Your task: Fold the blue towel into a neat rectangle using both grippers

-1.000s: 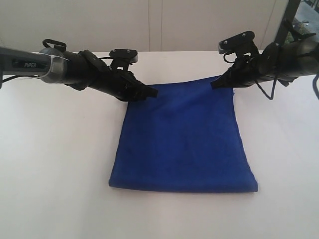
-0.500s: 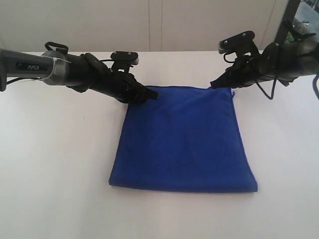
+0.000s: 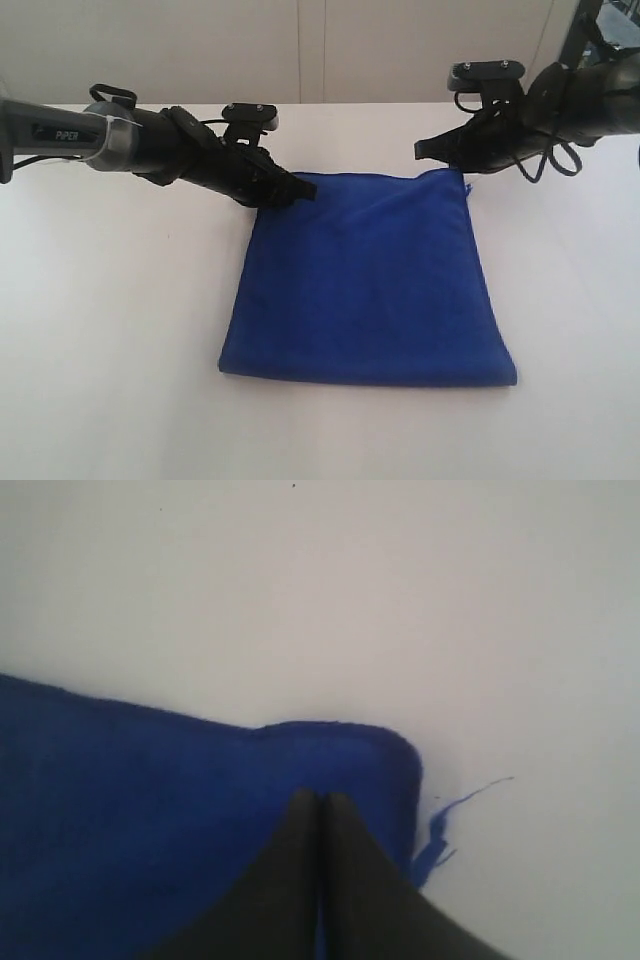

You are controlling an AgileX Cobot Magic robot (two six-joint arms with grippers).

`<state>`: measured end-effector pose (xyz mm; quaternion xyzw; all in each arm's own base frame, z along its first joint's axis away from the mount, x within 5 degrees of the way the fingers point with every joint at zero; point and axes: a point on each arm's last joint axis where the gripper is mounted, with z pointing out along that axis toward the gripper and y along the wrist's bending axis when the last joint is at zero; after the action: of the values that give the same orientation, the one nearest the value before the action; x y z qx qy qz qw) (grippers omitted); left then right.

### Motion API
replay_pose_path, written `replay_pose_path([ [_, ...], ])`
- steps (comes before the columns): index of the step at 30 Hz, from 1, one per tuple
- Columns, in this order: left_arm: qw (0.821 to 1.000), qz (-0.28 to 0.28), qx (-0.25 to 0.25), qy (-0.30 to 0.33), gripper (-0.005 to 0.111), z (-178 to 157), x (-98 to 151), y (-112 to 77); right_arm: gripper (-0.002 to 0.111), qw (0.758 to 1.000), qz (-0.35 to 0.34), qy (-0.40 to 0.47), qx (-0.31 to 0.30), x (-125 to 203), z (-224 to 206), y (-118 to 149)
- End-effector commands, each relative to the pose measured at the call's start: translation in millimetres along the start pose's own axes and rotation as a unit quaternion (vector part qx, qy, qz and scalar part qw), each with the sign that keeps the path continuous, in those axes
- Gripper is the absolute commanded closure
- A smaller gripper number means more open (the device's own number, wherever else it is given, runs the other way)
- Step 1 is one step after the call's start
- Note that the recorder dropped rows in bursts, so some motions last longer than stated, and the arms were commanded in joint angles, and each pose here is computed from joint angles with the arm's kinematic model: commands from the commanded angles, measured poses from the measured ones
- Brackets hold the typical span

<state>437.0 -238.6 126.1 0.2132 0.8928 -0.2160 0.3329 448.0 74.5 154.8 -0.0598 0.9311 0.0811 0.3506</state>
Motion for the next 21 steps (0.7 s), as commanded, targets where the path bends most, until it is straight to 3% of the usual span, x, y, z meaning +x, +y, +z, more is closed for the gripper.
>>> replay_pose_path([
  [1,0.999,-0.002,0.013,0.030,0.107,8,13,0.9,0.108,0.998,0.030,0.054,-0.020,12,14,0],
  [6,0.999,-0.002,0.013,0.030,0.107,8,13,0.9,0.108,0.994,0.020,0.102,-0.027,28,29,-1],
  [21,1.000,-0.006,-0.009,0.019,0.107,5,10,17.9,0.108,0.991,-0.020,0.134,-0.011,33,28,-5],
])
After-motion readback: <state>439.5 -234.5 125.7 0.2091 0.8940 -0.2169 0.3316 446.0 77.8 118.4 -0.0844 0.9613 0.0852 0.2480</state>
